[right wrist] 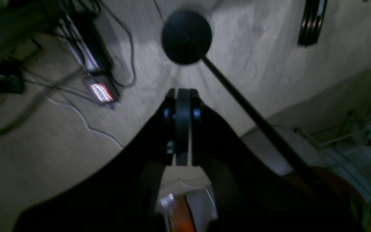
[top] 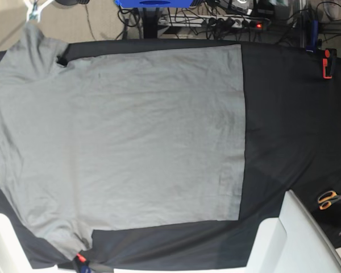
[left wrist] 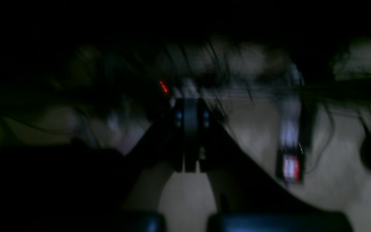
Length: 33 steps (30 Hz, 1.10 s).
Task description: Fold the T-shirt properly
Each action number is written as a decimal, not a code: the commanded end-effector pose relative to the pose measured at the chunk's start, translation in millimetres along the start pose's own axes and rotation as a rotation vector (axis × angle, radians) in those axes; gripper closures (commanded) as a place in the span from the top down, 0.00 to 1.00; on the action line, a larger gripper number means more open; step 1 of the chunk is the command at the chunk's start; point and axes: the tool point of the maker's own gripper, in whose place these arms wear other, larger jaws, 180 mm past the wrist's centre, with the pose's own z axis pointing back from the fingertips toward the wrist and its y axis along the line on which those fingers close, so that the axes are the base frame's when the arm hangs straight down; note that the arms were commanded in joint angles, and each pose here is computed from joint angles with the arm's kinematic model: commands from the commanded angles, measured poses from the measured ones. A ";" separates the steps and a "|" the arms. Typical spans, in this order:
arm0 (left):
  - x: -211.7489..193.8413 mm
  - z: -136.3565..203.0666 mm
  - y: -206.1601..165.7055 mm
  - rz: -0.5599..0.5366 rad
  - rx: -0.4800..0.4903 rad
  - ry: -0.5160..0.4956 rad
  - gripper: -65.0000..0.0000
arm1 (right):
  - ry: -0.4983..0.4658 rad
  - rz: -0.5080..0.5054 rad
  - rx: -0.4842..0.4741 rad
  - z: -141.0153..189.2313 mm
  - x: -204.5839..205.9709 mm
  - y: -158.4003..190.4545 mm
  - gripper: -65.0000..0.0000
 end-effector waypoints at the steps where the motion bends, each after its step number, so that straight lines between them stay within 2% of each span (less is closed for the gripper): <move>1: 17.9 4.3 11.8 0.017 0.012 -0.054 0.00 | -0.075 -0.008 -0.041 12.5 23.1 -18.3 0.01; 4: 75.8 12.6 13.0 0.129 -0.080 -0.180 0.00 | -0.210 -0.039 -0.079 47.9 72.7 -35.1 0.02; 7: 127.9 22.5 16.3 0.238 -0.154 -0.253 0.00 | -0.372 -0.072 -0.085 81.9 121.8 -44.5 0.03; 9: 151.4 24.8 19.6 0.274 -0.186 -0.282 0.00 | -0.462 -0.078 0.005 97.6 150.0 -36.3 0.07; 10: 162.0 23.9 22.3 0.292 -0.194 -0.294 0.00 | -0.508 -0.078 0.076 104.3 164.7 -30.0 0.13; 12: 169.8 20.2 32.8 0.320 -0.181 -0.275 0.00 | -0.577 -0.079 0.195 115.7 184.1 -26.3 0.29; 13: 173.8 17.7 38.2 0.331 -0.174 -0.266 0.00 | -0.606 -0.080 0.254 120.1 194.6 -24.7 0.40; 15: 181.5 14.2 46.7 0.319 -0.179 -0.259 0.01 | -0.610 -0.080 0.320 120.2 199.7 -31.4 0.60; 16: 188.5 13.7 46.1 0.293 -0.215 -0.268 0.01 | -0.618 -0.093 0.344 119.0 203.6 -36.2 0.69; 17: 194.8 14.6 42.9 0.268 -0.257 -0.281 0.02 | -0.613 -0.166 0.335 113.4 205.5 -50.8 0.76; 18: 198.7 16.2 42.4 0.251 -0.279 -0.290 0.02 | -0.599 -0.229 0.325 106.8 205.1 -62.6 0.78; 21: 198.1 15.7 46.4 0.218 -0.293 -0.259 0.03 | -0.546 -0.373 0.312 84.1 201.7 -92.3 0.78; 24: 191.9 11.4 50.5 0.215 -0.280 -0.199 0.03 | -0.479 -0.453 0.339 58.2 196.2 -111.5 0.78; 28: 188.5 10.6 48.5 0.215 -0.284 -0.182 0.03 | -0.424 -0.532 0.387 33.8 190.0 -119.3 0.78; 33: 187.7 10.4 48.5 0.216 -0.284 -0.179 0.03 | -0.402 -0.563 0.425 20.5 191.3 -116.9 0.78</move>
